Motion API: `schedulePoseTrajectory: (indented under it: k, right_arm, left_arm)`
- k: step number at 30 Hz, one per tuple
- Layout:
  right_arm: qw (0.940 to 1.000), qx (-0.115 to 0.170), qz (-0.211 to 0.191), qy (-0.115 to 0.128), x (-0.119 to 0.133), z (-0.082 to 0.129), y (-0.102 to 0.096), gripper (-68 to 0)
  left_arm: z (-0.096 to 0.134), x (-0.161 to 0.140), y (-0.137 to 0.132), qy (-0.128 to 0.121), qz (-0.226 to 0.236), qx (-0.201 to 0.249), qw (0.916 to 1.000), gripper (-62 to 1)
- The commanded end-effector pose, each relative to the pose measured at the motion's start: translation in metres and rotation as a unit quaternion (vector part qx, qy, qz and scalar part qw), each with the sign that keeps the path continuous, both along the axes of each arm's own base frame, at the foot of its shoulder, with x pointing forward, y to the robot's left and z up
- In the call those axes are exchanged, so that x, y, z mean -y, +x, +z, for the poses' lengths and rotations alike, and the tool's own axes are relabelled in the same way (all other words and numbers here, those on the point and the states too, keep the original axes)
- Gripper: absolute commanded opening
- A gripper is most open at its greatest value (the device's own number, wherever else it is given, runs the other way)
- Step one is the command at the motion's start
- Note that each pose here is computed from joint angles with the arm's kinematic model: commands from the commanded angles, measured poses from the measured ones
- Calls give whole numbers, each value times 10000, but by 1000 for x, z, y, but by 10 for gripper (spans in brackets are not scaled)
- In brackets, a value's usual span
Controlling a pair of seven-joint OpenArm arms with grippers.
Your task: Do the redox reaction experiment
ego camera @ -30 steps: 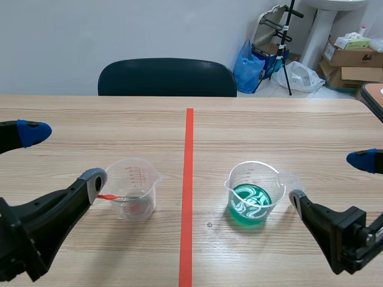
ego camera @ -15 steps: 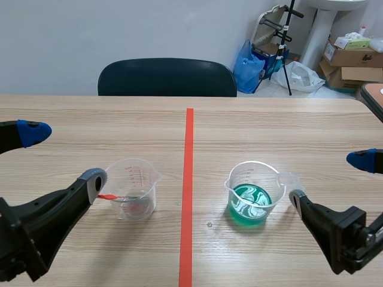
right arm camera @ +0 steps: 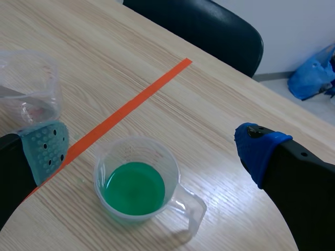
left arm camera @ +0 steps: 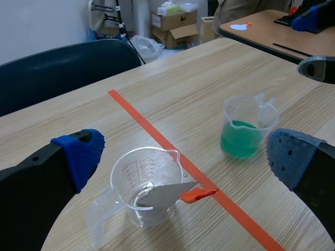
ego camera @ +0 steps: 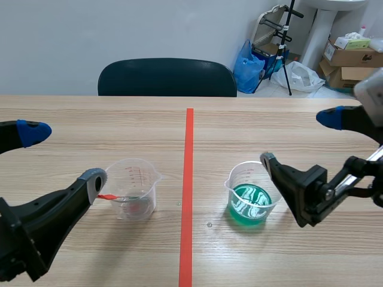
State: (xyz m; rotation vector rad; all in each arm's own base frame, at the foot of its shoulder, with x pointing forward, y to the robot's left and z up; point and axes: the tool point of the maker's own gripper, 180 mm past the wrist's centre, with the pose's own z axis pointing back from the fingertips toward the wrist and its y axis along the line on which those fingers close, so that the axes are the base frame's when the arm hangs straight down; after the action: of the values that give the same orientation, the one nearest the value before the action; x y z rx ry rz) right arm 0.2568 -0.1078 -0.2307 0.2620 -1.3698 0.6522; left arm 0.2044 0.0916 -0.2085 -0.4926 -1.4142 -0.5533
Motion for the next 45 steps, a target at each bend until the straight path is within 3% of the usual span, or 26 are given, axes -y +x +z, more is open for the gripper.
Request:
schedulePoseTrajectory:
  k: [1,8,13,21,28,34,41,45]
  right_arm:
    - [9997,209,54,-86,-3,11,8,4]
    - [9972,283,689,39,-34,11,16,4]
    - [9925,76,1208,172,-59,-5,16,4]
    - [9819,-66,1877,266,-96,-16,12,4]
    - [9677,146,2506,242,-133,-14,-2,4]
    - [9540,264,2978,204,-166,-17,-16,4]
    - [9421,322,3329,257,-198,-22,-24,4]
    - [9383,444,3426,129,-211,-26,-22,4]
  left_arm:
    - [7,0,1,-96,9,89,9999,14]
    - [6,0,1,-88,7,88,9999,14]
    - [-1,-4,-3,-12,143,-25,9999,14]
    - [-19,-18,-34,755,126,-34,9971,14]
    - [-28,-43,-60,1260,238,-222,9915,14]
    - [-25,-64,-75,1775,479,-51,9829,14]
    - [-17,-73,-85,2110,551,261,9756,14]
    - [-9,-73,-85,2220,491,556,9722,14]
